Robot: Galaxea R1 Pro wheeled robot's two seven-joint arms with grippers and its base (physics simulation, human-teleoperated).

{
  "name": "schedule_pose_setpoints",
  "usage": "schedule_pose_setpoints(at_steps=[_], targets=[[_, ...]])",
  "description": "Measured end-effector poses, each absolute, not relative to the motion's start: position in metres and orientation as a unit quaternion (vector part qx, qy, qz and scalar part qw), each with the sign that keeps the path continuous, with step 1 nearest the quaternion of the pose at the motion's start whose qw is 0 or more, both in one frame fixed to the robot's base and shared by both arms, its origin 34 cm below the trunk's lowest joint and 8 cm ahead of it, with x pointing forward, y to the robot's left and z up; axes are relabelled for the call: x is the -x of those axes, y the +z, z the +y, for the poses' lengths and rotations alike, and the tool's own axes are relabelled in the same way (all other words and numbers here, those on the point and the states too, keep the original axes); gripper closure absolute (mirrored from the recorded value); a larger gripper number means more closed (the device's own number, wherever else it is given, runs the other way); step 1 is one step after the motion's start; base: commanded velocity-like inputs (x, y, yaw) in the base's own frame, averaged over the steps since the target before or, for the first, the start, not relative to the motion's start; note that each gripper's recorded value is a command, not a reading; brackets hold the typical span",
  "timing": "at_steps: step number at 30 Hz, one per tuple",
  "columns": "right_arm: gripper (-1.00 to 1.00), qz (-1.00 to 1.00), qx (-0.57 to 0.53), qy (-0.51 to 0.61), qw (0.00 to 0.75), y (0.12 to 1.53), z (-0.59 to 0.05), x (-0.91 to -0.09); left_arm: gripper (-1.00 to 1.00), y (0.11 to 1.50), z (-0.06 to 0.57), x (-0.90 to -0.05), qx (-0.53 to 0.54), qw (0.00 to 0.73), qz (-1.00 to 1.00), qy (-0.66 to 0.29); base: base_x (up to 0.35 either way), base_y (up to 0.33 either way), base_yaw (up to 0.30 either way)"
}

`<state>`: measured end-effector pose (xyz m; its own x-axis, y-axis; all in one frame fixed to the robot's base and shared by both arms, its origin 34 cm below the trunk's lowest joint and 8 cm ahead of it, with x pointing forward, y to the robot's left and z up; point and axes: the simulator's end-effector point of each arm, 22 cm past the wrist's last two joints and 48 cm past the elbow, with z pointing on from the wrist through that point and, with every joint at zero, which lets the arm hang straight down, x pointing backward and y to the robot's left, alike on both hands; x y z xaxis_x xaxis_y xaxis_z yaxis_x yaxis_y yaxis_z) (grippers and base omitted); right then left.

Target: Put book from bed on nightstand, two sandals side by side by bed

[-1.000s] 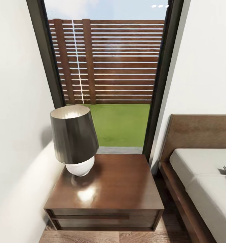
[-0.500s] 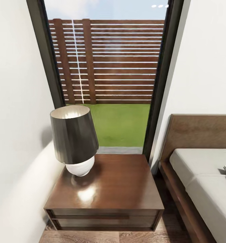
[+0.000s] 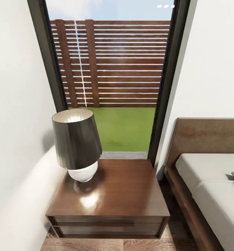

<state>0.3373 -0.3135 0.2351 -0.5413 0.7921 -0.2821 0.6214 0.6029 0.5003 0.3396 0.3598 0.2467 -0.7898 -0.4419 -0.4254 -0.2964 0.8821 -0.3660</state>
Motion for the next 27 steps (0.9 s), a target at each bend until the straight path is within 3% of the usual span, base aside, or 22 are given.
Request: schedule_pose_setpoints(at_steps=[7, 27], targets=[[-1.0, 0.855, -0.379, 0.206, 0.288, 0.258, -0.306, -0.395, -1.0, 0.245, 0.35, -0.34, 0.201, 0.256, 0.934, -0.146, 0.0, 0.0, 0.0], [-1.0, 0.838, -0.271, 0.354, 0.316, 0.355, -0.219, -0.515, -1.0, 0.244, 0.343, -0.341, 0.212, 0.252, 0.932, -0.153, 0.0, 0.0, 0.0]])
